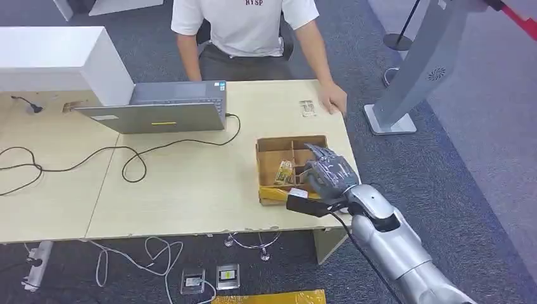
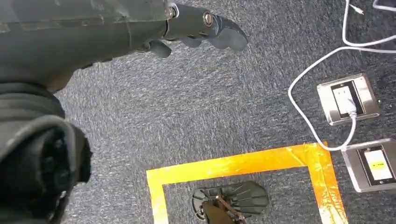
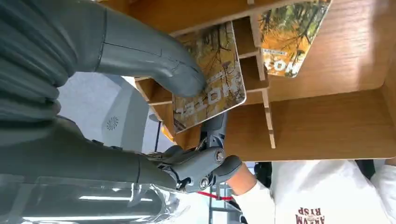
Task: Pass the card to the sensor for recognition and then transmit it.
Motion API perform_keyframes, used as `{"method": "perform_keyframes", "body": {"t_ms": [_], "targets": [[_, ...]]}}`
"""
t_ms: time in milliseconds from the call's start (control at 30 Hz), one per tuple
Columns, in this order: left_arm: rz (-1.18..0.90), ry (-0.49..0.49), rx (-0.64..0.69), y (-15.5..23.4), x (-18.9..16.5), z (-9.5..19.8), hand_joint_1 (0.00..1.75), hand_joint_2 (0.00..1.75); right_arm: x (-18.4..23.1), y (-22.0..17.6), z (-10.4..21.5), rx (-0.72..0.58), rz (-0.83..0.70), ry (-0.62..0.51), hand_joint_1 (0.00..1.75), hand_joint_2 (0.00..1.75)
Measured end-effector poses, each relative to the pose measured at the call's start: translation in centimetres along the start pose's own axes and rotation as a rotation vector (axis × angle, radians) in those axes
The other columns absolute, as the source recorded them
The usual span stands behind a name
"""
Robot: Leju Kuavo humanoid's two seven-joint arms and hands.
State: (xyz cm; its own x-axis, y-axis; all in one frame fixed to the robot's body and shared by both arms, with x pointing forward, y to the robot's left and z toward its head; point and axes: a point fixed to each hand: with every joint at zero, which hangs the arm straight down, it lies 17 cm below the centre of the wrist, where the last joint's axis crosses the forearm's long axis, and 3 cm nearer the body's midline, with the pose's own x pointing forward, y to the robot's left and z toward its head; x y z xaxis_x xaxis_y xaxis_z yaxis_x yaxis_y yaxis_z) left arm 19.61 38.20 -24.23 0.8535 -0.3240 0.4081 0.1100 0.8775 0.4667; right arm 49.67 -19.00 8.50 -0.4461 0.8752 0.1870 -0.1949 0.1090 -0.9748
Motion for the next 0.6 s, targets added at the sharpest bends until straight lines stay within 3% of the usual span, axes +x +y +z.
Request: {"method": "perform_keyframes", "body": {"t_ms": [600], "targets": [[-0.002, -0.004, -0.002, -0.1, 0.2, 0.0, 0.00, 0.00, -0.6, -1.7, -0.7, -0.040, -0.016, 0.013, 1.75, 1.75]]}}
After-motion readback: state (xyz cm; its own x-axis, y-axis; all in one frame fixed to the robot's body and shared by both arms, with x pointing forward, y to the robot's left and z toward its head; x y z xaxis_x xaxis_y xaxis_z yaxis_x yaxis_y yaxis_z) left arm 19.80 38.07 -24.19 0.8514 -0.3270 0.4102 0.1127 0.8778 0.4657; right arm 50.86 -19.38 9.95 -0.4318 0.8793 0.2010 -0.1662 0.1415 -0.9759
